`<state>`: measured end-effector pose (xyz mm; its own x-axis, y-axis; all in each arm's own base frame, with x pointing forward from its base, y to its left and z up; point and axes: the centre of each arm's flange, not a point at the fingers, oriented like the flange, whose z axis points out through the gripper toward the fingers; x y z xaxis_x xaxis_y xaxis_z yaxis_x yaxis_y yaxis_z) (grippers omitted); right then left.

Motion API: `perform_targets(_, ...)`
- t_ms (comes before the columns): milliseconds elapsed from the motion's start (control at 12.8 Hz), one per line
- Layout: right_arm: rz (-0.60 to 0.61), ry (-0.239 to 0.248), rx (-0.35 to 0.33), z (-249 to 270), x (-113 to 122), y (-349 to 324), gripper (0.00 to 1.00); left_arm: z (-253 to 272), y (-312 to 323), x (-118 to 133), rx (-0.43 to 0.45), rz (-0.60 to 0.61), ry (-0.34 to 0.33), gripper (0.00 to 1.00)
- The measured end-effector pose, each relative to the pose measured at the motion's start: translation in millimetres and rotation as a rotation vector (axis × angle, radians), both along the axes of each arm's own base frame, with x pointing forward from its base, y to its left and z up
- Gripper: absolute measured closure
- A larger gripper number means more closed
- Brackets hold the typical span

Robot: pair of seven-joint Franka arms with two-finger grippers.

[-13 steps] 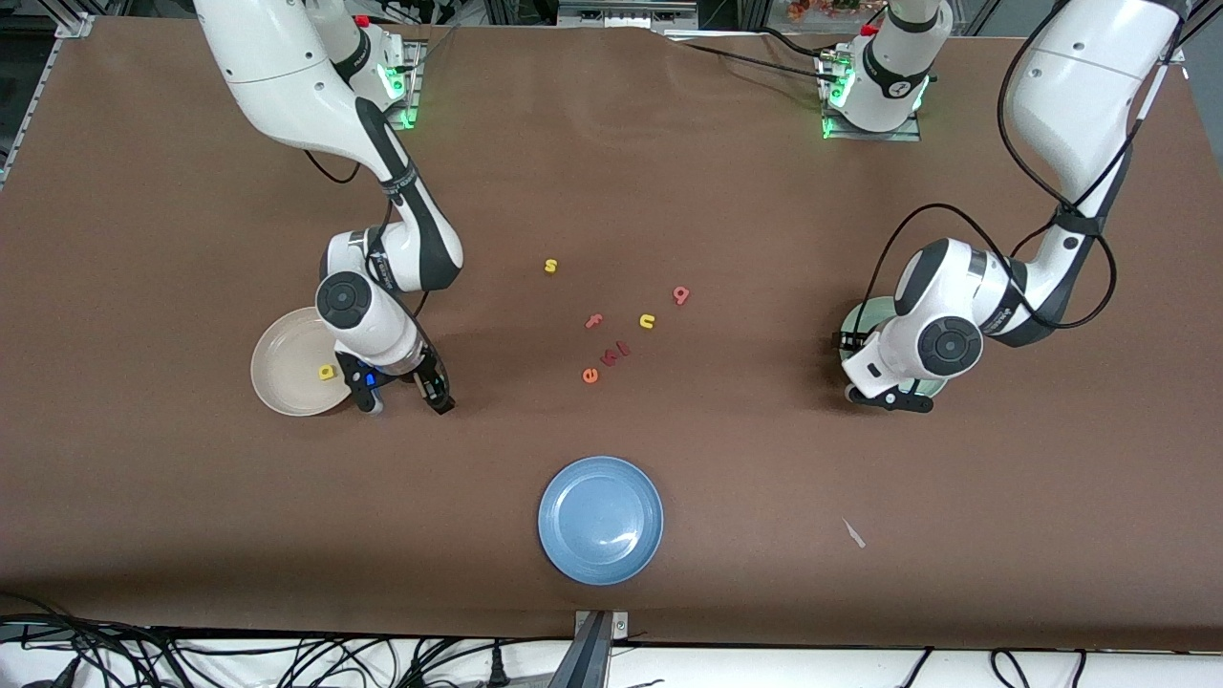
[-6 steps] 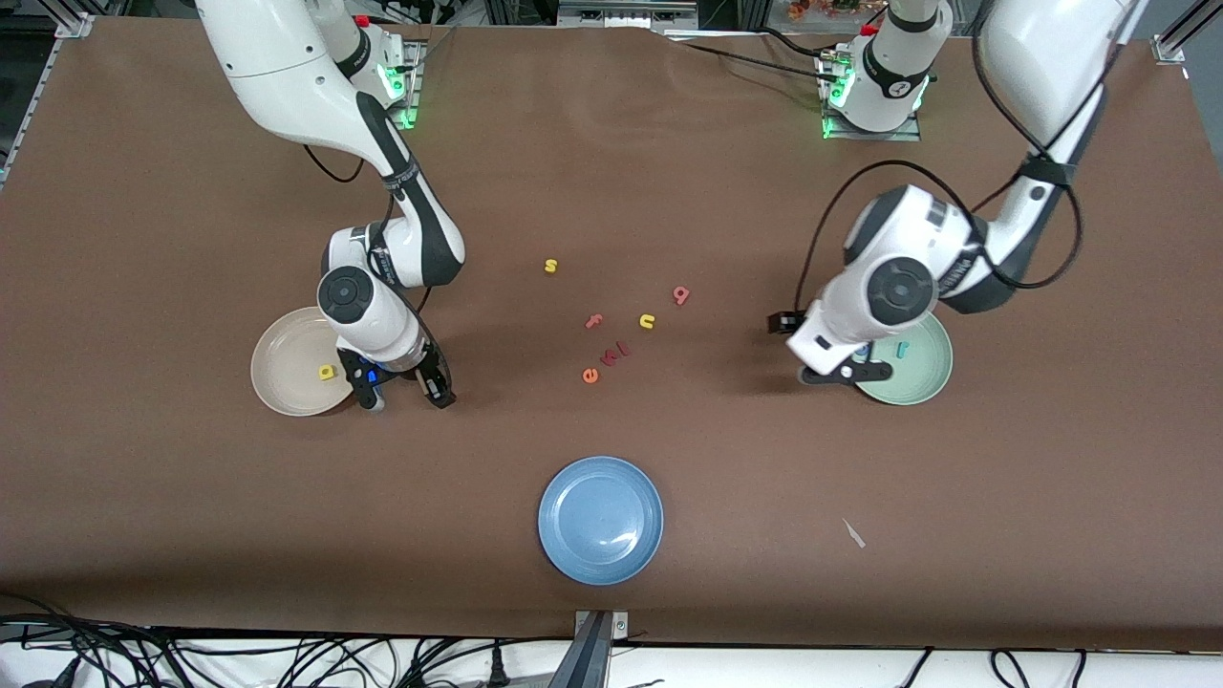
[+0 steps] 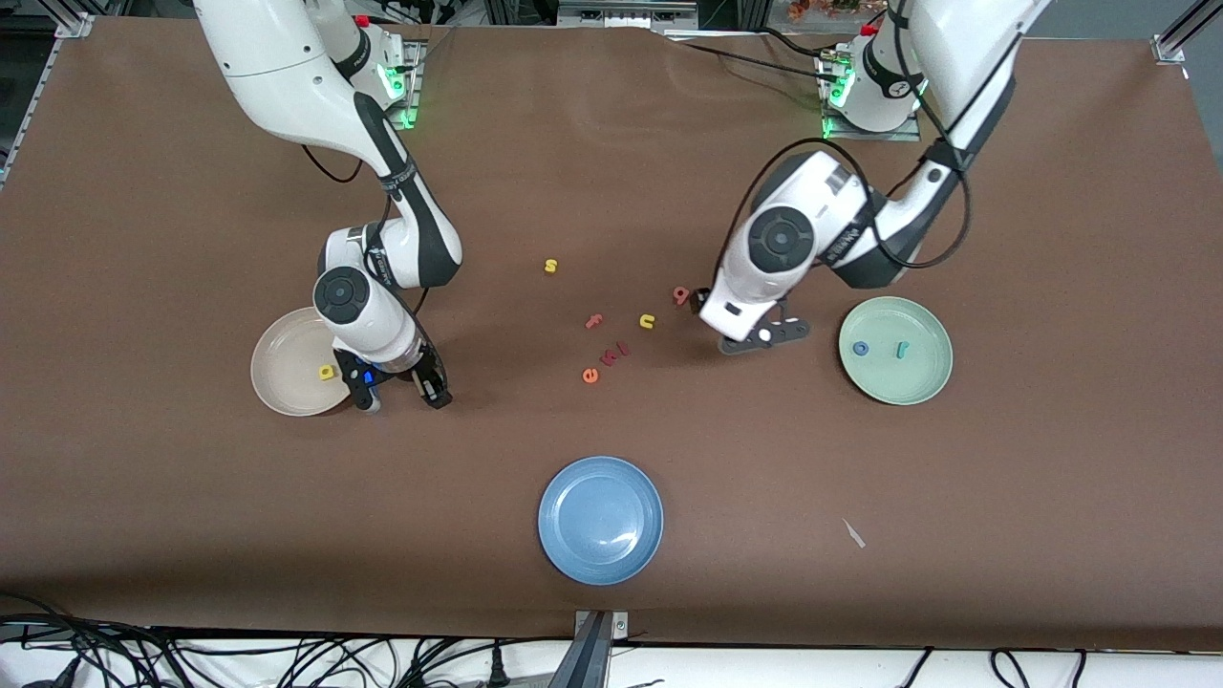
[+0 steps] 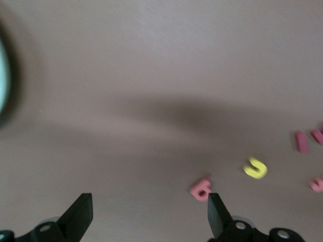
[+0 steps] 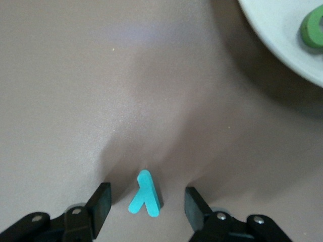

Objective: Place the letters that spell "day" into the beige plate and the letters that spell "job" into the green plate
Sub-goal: 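Grasp cyan y with the right gripper while the left gripper reaches pink b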

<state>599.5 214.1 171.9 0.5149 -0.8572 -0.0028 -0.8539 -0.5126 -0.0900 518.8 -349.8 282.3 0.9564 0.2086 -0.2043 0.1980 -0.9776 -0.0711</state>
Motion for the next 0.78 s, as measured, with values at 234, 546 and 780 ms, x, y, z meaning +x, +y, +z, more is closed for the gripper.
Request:
perform_targets(234, -0.001, -0.001, 0.000, 0.8, 0.4, -0.5, 0.37, -23.1, -32.4, -25.1, -0.020, -0.116, 0.033, 0.00)
perform_targets(546, -0.002, -0.010, 0.002, 4.1, 2.2, -1.0, 0.58, -33.9, -51.9, -41.6, -0.060, -0.307, 0.054, 0.00)
perform_targets(780, -0.003, -0.013, 0.003, 5.9, 3.1, -1.2, 0.72, -45.3, -57.5, -42.3, -0.108, -0.402, 0.047, 0.00)
